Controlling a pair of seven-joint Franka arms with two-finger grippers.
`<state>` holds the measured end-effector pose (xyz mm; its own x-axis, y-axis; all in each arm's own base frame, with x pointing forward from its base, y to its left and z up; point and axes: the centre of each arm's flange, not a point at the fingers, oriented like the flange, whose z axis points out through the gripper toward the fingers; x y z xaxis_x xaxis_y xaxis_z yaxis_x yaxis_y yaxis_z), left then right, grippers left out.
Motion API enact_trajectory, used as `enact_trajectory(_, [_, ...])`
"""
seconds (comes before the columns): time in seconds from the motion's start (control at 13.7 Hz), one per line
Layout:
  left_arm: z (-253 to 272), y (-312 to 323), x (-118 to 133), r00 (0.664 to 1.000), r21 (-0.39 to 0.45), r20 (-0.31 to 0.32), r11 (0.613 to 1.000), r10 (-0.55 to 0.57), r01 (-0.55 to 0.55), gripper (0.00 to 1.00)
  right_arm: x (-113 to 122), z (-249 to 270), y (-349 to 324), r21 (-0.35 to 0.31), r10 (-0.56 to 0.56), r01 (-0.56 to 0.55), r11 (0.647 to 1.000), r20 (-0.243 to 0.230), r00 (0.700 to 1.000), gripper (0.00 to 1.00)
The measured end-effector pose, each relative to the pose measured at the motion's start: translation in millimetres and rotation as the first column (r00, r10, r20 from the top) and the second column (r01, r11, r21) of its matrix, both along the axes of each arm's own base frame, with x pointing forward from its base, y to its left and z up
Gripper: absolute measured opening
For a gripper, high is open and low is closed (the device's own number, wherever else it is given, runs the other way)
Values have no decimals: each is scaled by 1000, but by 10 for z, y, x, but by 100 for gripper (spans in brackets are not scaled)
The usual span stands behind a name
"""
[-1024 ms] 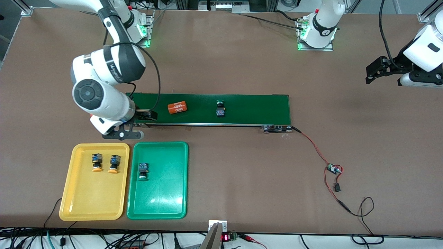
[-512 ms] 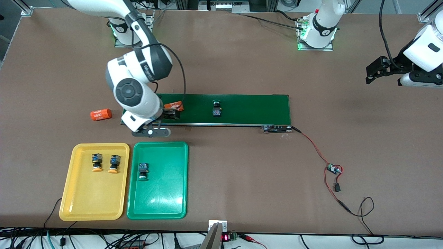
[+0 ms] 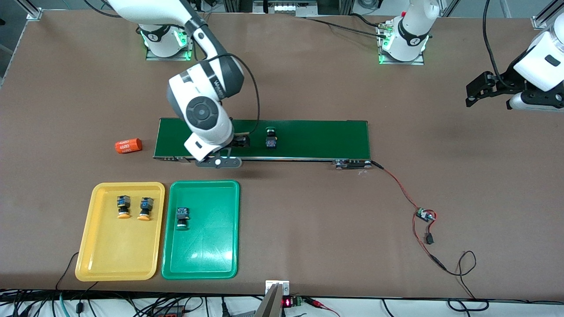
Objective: Sort buttons by color to trays
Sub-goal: 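Grasp the black button on the belt with the right gripper and lift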
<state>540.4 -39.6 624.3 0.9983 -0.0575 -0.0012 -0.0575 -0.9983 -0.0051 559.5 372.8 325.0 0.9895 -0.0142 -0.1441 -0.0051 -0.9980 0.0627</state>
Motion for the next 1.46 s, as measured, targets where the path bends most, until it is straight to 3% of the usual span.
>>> enact_trajectory(0.29, [0, 0, 0, 1000, 0, 0, 1000, 0, 0, 100, -284, -102, 419, -14, -19, 19, 1000, 4, 1000, 100])
enact_trajectory(0.44, [0, 0, 0, 1000, 0, 0, 1000, 0, 0, 100, -359, -190, 593, -4, -51, 51, 999, 29, 998, 100])
enact_trajectory(1.24, [1, 1, 0, 1000, 0, 0, 1000, 0, 0, 100, -407, -765, 795, 9, -83, 83, 997, 50, 995, 100])
enact_trajectory(1.46, [1, 0, 0, 1000, 0, 0, 1000, 0, 0, 100, -410, -832, 798, 6, -88, 87, 996, 48, 995, 66])
